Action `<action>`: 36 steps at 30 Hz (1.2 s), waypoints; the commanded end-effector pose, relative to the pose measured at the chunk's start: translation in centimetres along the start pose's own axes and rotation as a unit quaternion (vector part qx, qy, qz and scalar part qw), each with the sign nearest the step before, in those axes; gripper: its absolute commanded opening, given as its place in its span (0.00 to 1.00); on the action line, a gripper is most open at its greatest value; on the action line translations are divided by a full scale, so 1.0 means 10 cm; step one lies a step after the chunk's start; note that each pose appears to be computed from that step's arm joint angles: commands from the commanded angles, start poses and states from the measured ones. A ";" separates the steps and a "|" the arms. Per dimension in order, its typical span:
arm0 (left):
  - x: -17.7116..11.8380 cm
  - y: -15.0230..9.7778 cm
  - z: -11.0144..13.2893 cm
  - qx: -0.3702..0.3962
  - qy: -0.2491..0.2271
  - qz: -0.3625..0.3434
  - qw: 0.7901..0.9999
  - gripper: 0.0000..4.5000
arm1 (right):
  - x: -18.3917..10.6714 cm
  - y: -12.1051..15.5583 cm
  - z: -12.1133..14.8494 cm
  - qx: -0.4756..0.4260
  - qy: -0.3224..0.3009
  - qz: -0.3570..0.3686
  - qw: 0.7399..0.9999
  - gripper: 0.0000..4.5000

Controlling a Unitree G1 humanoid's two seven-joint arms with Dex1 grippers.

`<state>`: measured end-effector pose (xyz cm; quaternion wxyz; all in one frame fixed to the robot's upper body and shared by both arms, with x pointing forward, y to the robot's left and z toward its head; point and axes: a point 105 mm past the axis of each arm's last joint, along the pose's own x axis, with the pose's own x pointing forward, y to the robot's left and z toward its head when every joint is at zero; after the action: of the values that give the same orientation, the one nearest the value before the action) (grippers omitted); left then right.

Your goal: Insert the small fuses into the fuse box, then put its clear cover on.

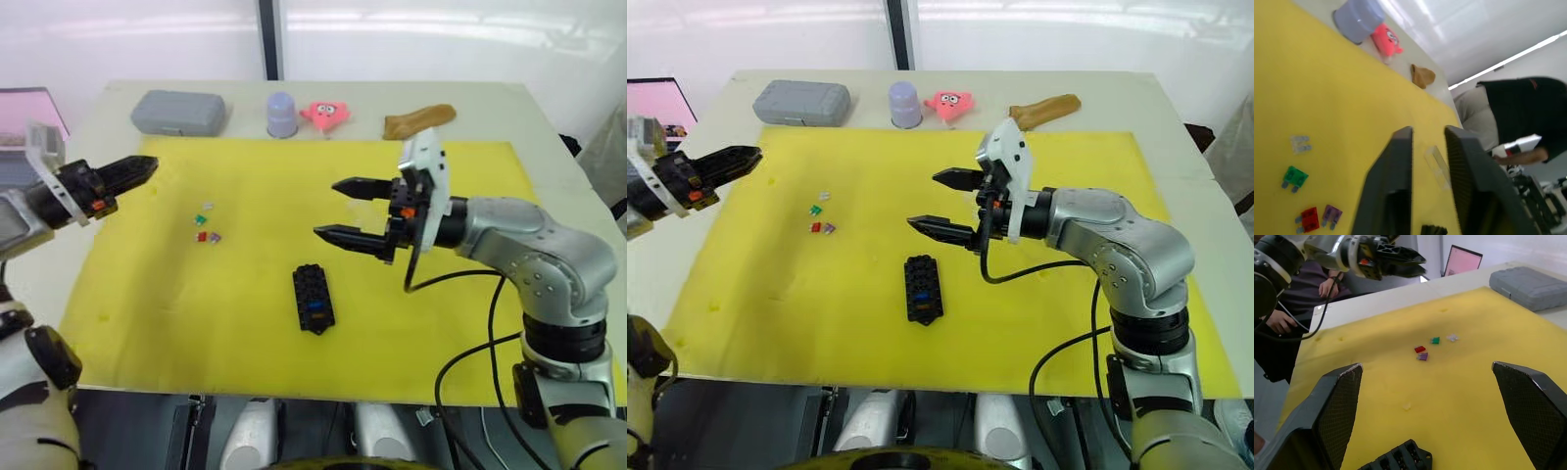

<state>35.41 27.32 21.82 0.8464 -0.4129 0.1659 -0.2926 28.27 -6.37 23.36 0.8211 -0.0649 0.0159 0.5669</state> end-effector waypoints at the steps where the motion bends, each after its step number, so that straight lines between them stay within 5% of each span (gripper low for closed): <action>1: 0.10 0.25 0.00 -0.023 0.002 0.060 0.998 0.65 | 0.02 0.04 0.05 -0.027 -0.007 -0.004 1.000 1.00; 3: 0.16 0.30 -0.02 -0.034 0.007 0.062 0.997 0.89 | 0.02 0.05 0.05 -0.028 -0.006 -0.004 1.000 1.00; 18: 0.39 0.64 -0.27 -0.043 0.026 0.085 0.995 0.89 | -0.04 0.08 0.01 -0.038 0.009 -0.036 0.999 1.00; 36: 0.68 0.58 -0.41 -0.036 0.033 0.053 0.997 0.89 | -0.05 0.12 -0.01 -0.034 0.017 -0.045 0.998 1.00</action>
<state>40.23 23.38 13.94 0.8344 -0.4276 0.2330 -0.2583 27.52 -6.43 22.18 0.8443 -0.0928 0.0302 0.5268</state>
